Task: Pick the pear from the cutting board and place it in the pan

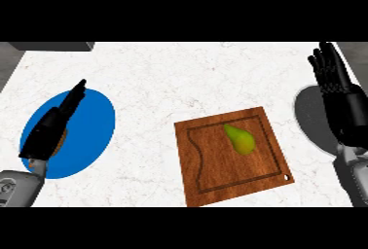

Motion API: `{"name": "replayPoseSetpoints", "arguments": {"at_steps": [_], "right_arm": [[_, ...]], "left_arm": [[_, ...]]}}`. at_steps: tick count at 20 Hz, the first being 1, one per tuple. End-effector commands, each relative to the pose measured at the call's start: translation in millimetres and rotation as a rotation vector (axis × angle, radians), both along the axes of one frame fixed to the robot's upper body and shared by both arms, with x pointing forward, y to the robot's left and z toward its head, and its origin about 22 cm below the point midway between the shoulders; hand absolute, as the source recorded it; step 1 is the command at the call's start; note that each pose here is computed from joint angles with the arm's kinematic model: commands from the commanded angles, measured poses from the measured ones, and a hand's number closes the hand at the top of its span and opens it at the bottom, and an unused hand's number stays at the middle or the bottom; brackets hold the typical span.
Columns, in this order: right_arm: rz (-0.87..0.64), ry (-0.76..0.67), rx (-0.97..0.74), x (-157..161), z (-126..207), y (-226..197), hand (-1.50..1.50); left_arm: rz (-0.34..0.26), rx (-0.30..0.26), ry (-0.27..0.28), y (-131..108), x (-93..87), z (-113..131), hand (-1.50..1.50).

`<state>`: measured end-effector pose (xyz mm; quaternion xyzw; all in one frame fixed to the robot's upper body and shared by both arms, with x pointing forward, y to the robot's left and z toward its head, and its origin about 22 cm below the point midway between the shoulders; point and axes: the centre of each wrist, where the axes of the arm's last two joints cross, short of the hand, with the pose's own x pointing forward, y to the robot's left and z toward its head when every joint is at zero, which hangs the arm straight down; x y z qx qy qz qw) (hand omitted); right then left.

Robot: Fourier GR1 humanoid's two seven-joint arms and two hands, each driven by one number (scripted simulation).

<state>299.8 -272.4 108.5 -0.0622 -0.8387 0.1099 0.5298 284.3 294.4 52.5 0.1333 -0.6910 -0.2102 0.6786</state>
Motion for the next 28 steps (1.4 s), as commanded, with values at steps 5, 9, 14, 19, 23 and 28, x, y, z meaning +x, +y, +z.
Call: {"name": "replayPoseSetpoints", "arguments": {"at_steps": [5,9,14,19,23,28], "right_arm": [[0.671,0.142,-0.280,11,-6,89,1.50],[0.699,-0.047,-0.602,27,0,91,-1.50],[0.805,-0.121,-0.405,67,-32,76,-1.50],[0.989,-0.062,-0.937,68,-8,92,-1.50],[0.967,-0.091,-1.386,59,10,129,-1.50],[0.926,-0.109,-1.721,41,8,171,-1.50]], "left_arm": [[-0.139,-0.350,0.109,-71,1.0,-21,0.00],[-0.174,-0.506,0.247,-94,-12.8,-38,0.00],[-0.126,-0.547,0.269,-104,-23.1,-47,0.00],[-0.099,-0.553,0.282,-99,-19.1,-37,0.00],[-0.090,-0.542,0.289,-84,-24.1,-40,0.00],[-0.058,-0.561,0.308,-81,-28.5,-44,0.00]]}}
